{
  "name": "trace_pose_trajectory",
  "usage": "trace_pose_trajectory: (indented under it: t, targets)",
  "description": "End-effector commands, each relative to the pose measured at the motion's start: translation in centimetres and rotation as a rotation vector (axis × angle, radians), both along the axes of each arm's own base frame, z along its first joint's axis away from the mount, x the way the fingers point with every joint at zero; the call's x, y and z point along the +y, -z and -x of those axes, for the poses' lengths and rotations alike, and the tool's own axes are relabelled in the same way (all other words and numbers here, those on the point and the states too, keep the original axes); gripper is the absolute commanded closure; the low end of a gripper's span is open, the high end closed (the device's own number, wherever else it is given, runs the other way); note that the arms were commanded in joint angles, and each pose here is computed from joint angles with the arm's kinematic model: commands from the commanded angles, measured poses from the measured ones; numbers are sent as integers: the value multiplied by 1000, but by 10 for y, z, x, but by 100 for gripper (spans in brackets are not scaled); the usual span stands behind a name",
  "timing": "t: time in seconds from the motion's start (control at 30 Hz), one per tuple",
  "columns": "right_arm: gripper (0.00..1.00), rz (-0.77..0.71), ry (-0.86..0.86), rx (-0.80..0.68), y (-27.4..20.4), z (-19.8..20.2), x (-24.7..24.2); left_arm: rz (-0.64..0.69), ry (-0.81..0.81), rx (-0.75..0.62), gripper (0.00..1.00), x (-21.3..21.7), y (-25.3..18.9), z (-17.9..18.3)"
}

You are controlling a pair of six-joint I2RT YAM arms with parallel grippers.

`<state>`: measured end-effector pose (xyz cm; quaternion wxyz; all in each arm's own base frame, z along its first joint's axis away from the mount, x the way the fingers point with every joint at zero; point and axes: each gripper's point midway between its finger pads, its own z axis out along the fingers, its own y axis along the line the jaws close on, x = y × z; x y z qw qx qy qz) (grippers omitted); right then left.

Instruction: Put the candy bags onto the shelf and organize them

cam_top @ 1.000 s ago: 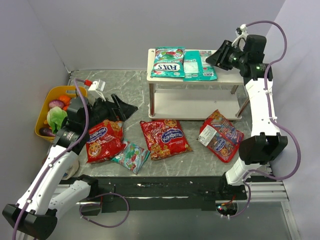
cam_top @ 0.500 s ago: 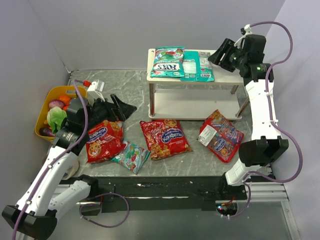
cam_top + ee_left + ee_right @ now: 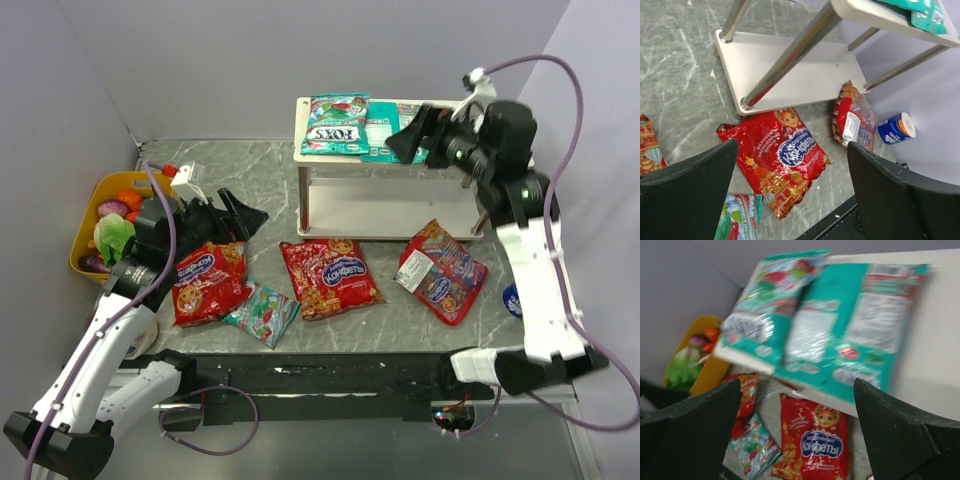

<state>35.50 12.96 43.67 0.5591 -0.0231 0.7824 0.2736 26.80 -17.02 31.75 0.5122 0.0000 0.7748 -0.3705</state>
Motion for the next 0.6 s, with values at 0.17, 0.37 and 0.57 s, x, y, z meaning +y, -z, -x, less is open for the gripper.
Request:
trace_pose_trajectory:
  t: [0.17,0.37,0.57]
  targets:
    - [0,2,-469,-246,10,127,107,-16,-252,58,4,35,15,-19]
    - [0,74,-658,-117,98,178,166,-28,-408,51,4,62,14,-22]
    - [4,257,-675,12,186,187,214,-16,-475,27,4,75,7,-18]
